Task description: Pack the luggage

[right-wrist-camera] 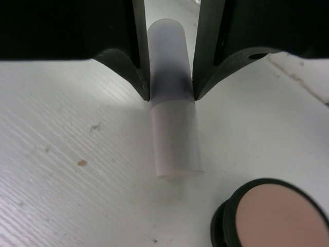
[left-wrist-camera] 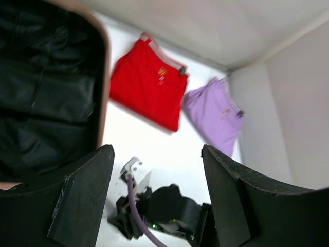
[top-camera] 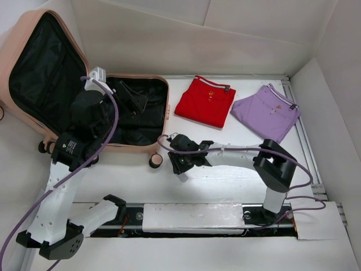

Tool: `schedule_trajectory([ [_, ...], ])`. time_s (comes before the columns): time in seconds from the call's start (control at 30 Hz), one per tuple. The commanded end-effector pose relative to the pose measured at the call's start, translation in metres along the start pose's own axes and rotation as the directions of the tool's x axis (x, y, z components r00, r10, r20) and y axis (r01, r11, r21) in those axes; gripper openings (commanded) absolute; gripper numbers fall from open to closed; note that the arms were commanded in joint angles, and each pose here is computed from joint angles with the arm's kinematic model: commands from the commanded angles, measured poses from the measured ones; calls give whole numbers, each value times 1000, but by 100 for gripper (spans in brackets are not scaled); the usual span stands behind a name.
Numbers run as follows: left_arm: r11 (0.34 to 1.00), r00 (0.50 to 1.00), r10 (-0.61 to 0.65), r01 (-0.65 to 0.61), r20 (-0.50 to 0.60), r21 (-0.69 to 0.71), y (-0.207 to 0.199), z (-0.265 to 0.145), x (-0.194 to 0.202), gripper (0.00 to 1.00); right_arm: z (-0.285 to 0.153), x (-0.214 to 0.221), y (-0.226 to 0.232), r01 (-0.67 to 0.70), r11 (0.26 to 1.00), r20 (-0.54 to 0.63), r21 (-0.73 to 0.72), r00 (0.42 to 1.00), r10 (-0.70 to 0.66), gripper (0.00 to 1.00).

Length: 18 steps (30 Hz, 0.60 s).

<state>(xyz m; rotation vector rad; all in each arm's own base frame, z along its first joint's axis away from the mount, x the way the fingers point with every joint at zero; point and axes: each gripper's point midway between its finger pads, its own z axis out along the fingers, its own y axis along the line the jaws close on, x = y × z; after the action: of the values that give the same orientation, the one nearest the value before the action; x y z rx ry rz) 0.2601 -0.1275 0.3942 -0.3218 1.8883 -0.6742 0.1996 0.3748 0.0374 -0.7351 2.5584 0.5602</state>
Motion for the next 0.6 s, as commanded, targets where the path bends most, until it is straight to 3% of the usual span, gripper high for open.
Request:
schedule_trajectory([
  [0.0,991,996,0,-12,89,136,-41,-16,-39,66,-57,-55,11,-10,1000,160,-26,987,14,8],
  [0.23,984,990,-11,-15,140,180,-59,-16,-61,66,-157,-156,28,16,988,396,-157,917,48,10],
  [0.33,980,990,-42,14,137,197,-61,-15,-60,66,-144,-200,30,28,973,442,-230,894,78,10],
  [0.37,979,989,-58,29,137,202,-60,-15,-57,66,-155,-231,38,44,965,503,-259,859,96,10],
  [0.4,974,989,-79,51,121,222,-62,-14,-53,66,-123,-239,33,3,966,475,-260,871,125,10],
  [0.47,967,990,-98,71,101,245,-63,-12,-45,66,-122,-278,35,-9,948,517,-318,836,182,10],
  [0.5,967,993,-93,71,77,246,-61,-6,-37,66,-89,-287,31,-33,942,501,-335,840,207,10],
  [0.57,971,995,-87,74,45,228,-56,-4,-28,66,-71,-305,30,-75,921,485,-382,832,269,10],
])
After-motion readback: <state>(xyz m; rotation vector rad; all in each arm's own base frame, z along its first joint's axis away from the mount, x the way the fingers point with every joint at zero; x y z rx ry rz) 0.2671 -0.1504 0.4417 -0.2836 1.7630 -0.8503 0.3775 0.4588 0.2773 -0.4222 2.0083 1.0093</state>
